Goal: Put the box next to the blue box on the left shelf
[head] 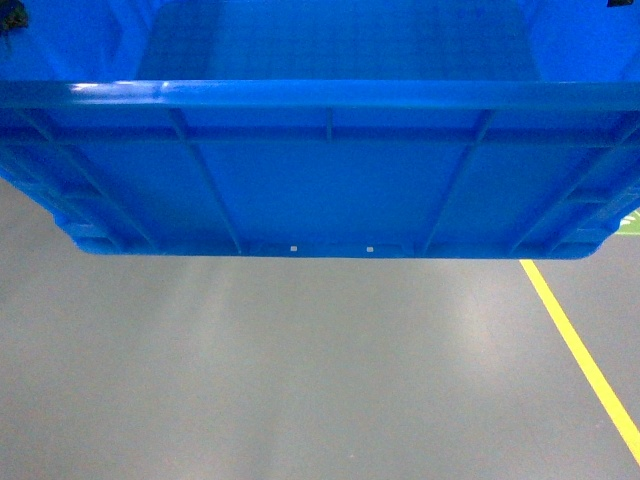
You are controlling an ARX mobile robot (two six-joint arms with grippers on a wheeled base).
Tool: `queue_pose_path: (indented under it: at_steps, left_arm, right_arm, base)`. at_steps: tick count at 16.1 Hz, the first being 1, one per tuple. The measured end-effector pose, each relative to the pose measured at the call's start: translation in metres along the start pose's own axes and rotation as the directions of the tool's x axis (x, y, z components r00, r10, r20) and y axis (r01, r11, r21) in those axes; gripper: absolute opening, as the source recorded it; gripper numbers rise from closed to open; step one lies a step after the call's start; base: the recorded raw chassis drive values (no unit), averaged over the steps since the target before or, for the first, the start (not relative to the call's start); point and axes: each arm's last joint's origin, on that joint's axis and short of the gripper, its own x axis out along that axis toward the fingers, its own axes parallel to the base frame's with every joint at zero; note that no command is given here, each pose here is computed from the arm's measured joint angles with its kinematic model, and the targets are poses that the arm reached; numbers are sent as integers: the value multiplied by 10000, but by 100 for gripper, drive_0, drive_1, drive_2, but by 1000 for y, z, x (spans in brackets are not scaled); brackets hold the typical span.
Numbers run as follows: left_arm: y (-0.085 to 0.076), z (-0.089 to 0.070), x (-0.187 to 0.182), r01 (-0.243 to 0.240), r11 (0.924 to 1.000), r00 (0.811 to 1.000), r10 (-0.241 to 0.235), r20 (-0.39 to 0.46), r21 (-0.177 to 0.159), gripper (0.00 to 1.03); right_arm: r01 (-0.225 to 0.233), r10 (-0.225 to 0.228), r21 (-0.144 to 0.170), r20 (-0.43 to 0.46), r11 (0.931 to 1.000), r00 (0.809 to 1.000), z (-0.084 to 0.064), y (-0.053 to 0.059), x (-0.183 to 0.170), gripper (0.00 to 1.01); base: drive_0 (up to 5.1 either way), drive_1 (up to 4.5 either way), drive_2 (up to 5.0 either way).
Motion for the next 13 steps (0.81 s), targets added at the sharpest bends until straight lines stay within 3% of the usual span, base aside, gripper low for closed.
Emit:
queue_pose_path:
  at_steps: [13]
  left_arm:
    - [0, 0, 0, -4, 10000, 10000, 4, 0, 11, 15]
  right_arm:
    - [-8, 8, -1, -15, 10000, 10000, 0, 0, 0, 18]
  base:
    - [-3, 429, -435]
